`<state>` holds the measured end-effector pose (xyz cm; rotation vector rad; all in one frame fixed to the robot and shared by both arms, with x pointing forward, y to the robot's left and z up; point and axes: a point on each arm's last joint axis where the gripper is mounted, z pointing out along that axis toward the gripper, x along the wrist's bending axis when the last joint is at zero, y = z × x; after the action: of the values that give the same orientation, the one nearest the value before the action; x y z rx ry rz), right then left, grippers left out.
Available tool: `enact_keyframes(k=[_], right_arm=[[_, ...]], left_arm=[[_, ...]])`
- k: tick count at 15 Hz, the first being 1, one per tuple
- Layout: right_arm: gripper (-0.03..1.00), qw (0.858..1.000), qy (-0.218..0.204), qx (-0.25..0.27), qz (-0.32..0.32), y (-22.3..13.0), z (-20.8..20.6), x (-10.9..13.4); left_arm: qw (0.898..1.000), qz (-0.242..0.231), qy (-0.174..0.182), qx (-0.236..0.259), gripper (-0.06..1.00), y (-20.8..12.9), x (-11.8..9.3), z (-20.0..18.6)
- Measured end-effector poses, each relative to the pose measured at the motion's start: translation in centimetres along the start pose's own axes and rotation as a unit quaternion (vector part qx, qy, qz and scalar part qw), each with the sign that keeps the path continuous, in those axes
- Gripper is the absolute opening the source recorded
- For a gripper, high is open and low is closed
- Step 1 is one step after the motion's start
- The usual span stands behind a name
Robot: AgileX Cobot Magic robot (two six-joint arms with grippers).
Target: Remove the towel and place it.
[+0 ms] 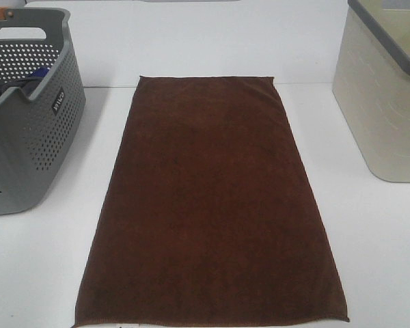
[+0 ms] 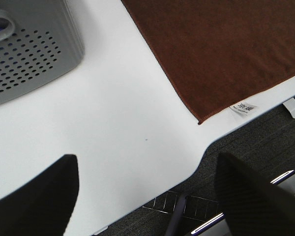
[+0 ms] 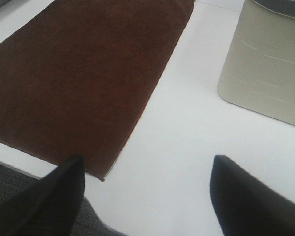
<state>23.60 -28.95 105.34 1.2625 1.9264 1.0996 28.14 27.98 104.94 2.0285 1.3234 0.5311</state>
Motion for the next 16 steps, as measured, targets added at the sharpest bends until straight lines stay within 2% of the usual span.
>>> enact_keyframes(k=[7,11,13,16], right_arm=[[0.69,1.000,0.000,0.001,0.000,0.0,0.0,0.0],[0.69,1.000,-0.004,0.001,0.002,0.0,0.0,0.0],[0.69,0.999,-0.032,0.001,0.020,0.1,0.1,0.0],[0.69,0.997,-0.061,0.002,0.037,0.1,0.2,0.0]], left_arm=[[1.000,-0.006,0.007,-0.001,0.73,0.0,0.1,0.0],[0.996,-0.058,0.065,-0.023,0.73,-0.3,0.7,-0.6],[0.989,-0.085,0.106,-0.061,0.73,-1.0,0.6,-1.7],[0.980,-0.098,0.138,-0.108,0.73,-1.9,0.2,-2.8]])
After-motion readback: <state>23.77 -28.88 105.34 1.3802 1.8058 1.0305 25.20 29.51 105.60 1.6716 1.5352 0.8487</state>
